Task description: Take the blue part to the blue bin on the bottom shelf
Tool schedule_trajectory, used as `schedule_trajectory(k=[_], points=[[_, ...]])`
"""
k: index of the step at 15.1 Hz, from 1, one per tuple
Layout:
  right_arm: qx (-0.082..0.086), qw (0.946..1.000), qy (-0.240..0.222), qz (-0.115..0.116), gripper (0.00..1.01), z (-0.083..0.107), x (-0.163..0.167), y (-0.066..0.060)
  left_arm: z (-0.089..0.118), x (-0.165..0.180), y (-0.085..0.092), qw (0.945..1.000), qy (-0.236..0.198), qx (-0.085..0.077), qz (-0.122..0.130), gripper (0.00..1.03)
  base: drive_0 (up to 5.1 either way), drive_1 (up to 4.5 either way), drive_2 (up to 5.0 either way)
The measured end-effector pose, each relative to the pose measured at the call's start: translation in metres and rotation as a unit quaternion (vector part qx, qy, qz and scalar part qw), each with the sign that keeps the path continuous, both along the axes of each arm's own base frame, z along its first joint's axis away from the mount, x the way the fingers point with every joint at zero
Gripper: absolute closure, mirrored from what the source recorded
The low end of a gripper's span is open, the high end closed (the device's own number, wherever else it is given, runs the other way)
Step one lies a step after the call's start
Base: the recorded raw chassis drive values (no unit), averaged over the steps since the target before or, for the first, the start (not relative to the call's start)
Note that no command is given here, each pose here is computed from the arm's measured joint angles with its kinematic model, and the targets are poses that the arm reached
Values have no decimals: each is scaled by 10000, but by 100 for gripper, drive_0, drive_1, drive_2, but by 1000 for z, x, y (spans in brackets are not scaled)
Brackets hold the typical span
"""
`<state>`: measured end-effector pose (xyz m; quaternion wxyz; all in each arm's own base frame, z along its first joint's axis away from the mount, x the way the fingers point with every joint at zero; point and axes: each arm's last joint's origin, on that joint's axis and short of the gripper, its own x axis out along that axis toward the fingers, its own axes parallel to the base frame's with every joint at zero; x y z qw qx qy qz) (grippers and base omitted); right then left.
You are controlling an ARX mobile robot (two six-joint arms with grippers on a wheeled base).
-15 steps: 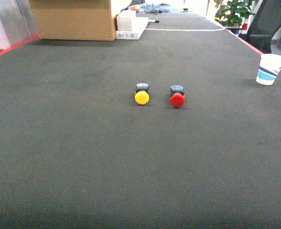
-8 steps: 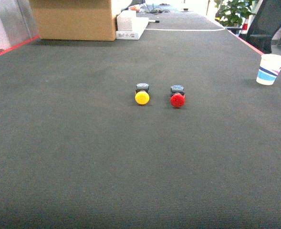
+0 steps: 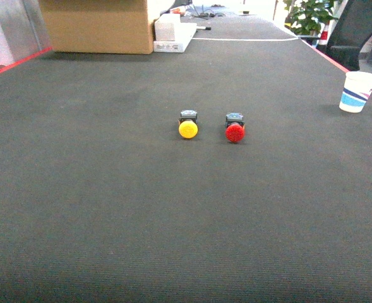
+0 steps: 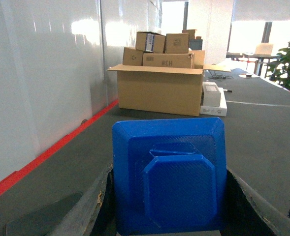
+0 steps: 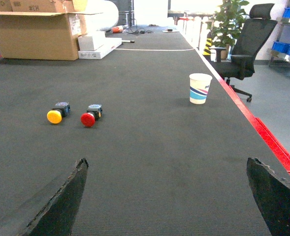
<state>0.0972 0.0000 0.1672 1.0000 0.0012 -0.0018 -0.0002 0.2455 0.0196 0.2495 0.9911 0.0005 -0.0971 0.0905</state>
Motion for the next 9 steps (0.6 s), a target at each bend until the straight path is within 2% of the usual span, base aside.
schedule_trajectory(k=[8,9], points=[[0,10000,0,0,3,0,0,0,0,0,0,10000,0,0,0,58,0,0,0],[0,10000,2,0,3,0,0,0,0,0,0,10000,0,0,0,58,0,-408,407]])
